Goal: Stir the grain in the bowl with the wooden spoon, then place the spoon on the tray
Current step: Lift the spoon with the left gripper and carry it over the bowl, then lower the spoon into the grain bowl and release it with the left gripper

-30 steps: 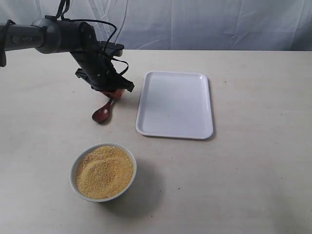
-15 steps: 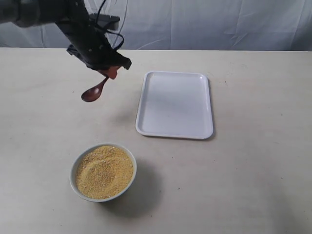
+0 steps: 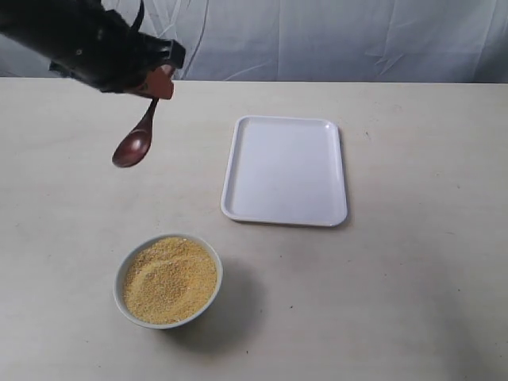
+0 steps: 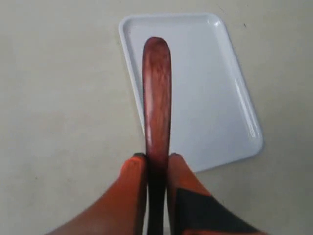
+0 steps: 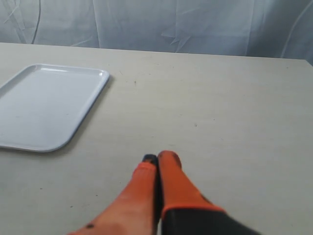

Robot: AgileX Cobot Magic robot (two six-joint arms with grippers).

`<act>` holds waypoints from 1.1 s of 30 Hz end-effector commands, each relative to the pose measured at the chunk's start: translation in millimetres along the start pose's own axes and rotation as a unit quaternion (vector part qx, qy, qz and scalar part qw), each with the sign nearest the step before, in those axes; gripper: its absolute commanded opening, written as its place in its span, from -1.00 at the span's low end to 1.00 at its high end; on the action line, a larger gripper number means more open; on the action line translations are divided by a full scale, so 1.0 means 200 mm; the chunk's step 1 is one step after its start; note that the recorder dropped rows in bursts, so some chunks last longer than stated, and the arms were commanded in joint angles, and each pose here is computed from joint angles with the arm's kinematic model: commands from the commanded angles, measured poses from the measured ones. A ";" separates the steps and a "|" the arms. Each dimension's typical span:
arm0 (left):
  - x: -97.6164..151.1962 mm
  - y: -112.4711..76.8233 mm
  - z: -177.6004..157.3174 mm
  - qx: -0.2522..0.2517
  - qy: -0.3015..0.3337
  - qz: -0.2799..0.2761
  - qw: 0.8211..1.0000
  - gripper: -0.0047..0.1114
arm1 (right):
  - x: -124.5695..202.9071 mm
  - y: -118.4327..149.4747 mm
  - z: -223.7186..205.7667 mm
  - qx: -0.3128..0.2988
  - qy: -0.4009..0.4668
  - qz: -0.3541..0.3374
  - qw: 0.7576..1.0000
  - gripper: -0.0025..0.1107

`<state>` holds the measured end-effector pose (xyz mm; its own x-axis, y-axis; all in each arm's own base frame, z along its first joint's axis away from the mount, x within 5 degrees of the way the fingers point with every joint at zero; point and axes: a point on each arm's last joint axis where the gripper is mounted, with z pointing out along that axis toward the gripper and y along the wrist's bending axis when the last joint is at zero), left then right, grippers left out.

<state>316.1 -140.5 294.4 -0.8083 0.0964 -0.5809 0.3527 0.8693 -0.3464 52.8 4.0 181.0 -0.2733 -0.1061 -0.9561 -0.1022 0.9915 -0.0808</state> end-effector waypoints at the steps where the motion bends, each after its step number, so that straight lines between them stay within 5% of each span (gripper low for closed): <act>1: 0.20 -0.01 -0.08 0.014 -0.036 -0.060 0.997 -0.92 | 0.00 0.00 0.00 0.004 -0.006 0.000 1.000 -0.95; 13: 0.54 -0.10 0.08 0.010 -0.057 -0.103 0.993 -0.92 | 0.00 0.00 0.00 0.004 -0.006 0.000 1.000 -0.95; 33: 0.69 -0.02 0.21 -0.035 -0.029 -0.123 0.991 -0.92 | 0.00 0.00 0.00 0.004 -0.006 0.000 1.000 -0.95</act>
<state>222.1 -150.7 185.4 -0.8406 -0.1401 -0.5232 0.1190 0.8946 -0.4307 52.8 4.0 181.0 -0.2733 -0.1061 -0.9561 -0.1022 0.9915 -0.0808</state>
